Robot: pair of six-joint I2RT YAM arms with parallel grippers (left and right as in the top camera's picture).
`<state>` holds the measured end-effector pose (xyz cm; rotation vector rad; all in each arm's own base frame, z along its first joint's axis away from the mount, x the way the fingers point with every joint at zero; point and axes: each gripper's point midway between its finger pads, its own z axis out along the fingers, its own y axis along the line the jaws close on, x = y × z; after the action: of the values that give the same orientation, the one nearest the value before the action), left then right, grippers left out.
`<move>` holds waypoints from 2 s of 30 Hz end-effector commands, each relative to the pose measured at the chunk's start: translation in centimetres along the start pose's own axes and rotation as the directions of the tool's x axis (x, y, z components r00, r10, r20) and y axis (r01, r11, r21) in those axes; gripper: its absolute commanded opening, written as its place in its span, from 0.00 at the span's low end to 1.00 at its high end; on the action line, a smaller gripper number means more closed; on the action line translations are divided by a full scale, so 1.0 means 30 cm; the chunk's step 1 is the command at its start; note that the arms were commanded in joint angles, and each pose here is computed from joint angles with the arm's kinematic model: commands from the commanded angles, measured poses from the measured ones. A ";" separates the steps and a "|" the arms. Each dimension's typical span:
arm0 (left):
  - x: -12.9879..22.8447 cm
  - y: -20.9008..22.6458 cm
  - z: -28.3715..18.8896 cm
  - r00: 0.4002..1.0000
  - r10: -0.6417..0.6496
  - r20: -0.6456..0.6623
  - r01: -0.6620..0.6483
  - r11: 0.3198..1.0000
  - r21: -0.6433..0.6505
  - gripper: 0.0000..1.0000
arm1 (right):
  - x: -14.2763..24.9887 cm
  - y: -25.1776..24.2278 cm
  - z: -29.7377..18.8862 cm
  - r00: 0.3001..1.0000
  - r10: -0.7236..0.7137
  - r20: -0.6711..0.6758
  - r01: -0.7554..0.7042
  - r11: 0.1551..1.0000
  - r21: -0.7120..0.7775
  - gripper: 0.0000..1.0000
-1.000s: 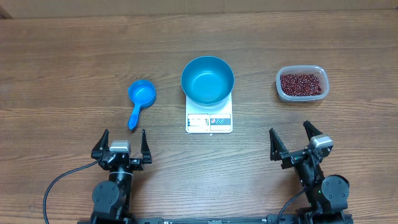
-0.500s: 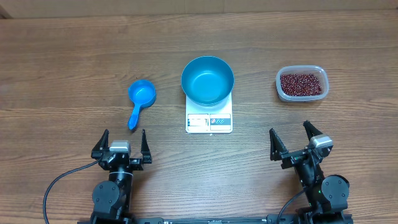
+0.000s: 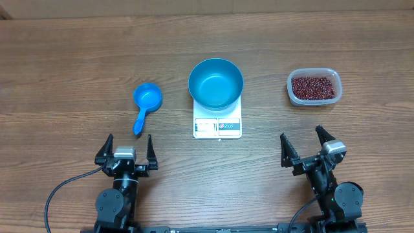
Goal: Scoop item into bowl and weigh 150g on scale
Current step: 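Move the left gripper over the blue scoop's handle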
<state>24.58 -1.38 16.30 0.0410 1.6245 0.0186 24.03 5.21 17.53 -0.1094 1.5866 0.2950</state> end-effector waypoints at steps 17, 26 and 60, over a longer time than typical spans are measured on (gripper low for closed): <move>-0.627 0.002 -0.158 0.999 -0.023 -0.048 0.026 0.997 0.069 0.99 | 0.007 -0.009 0.000 1.000 -0.004 0.003 0.004 1.000 0.011 1.00; -0.695 -0.056 -0.008 0.927 0.028 -0.374 0.026 0.990 0.138 1.00 | 0.007 -0.009 0.000 1.000 -0.004 0.002 0.004 1.000 0.011 1.00; 0.083 -0.117 0.338 0.230 0.112 -0.967 0.020 0.993 0.120 0.04 | 0.007 -0.009 0.000 1.000 -0.004 0.002 0.004 1.000 0.011 1.00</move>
<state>34.11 -5.08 13.08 0.2316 2.9561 0.0002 24.04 5.20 17.52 -0.1090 1.5873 0.2947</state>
